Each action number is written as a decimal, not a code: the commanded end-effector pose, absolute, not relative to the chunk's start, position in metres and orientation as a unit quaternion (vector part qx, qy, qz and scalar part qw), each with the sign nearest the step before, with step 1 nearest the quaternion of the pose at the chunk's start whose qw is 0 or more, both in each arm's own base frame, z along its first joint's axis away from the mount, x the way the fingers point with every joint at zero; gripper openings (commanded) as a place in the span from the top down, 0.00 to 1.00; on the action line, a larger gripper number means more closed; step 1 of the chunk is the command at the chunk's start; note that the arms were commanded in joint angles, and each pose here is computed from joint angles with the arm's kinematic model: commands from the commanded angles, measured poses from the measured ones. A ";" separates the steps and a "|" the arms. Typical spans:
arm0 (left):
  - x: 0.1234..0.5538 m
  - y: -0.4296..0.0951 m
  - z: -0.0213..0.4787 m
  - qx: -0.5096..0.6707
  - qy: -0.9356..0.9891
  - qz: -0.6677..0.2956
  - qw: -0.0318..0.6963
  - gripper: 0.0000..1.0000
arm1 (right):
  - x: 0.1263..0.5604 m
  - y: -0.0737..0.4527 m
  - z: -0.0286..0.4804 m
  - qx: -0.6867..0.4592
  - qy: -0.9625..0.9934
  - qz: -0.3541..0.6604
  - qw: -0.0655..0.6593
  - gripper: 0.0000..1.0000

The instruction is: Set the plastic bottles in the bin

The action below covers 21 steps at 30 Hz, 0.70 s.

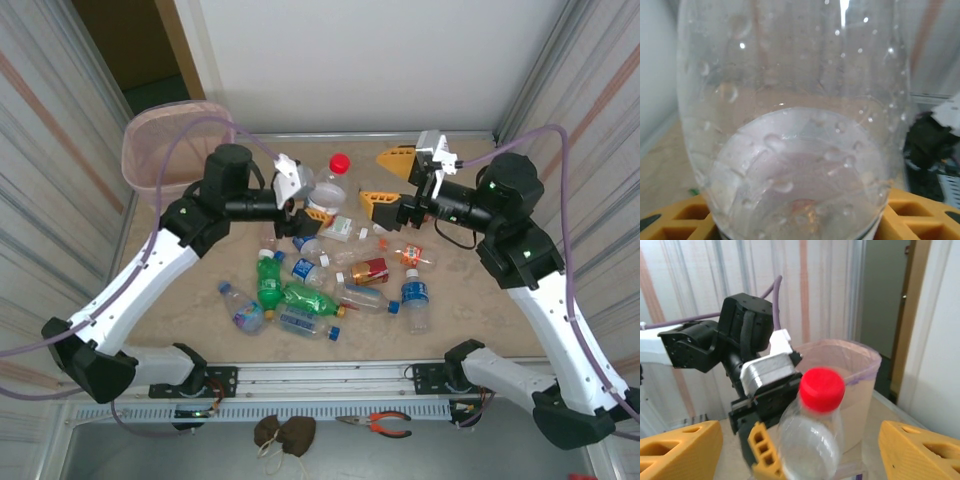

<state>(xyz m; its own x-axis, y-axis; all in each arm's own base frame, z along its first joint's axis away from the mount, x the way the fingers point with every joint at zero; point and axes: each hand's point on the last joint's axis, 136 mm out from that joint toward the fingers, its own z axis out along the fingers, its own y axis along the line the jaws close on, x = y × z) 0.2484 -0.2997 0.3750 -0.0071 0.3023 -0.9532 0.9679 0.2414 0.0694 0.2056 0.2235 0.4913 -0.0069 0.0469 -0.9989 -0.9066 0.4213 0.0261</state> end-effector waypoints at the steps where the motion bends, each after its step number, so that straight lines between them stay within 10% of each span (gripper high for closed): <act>1: 0.273 -0.265 0.408 0.456 0.650 -0.289 0.535 0.45 | 0.205 0.207 0.504 -0.351 0.588 0.357 0.636 0.20; 12: 0.363 -0.117 0.441 0.187 0.776 -0.168 0.579 0.48 | 0.214 0.201 0.498 -0.340 0.599 0.347 0.636 0.20; 21: 0.399 -0.041 0.395 0.081 0.869 -0.088 0.481 0.50 | 0.218 0.201 0.494 -0.338 0.603 0.347 0.634 0.20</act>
<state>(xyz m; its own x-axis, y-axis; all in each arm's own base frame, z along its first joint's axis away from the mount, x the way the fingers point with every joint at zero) 0.3988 -0.0621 0.4267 -0.3842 0.0866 -0.9192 0.3166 0.9476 -0.0431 0.2177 0.2032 0.4910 0.0075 0.0359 -0.9993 -0.8523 0.5229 0.0124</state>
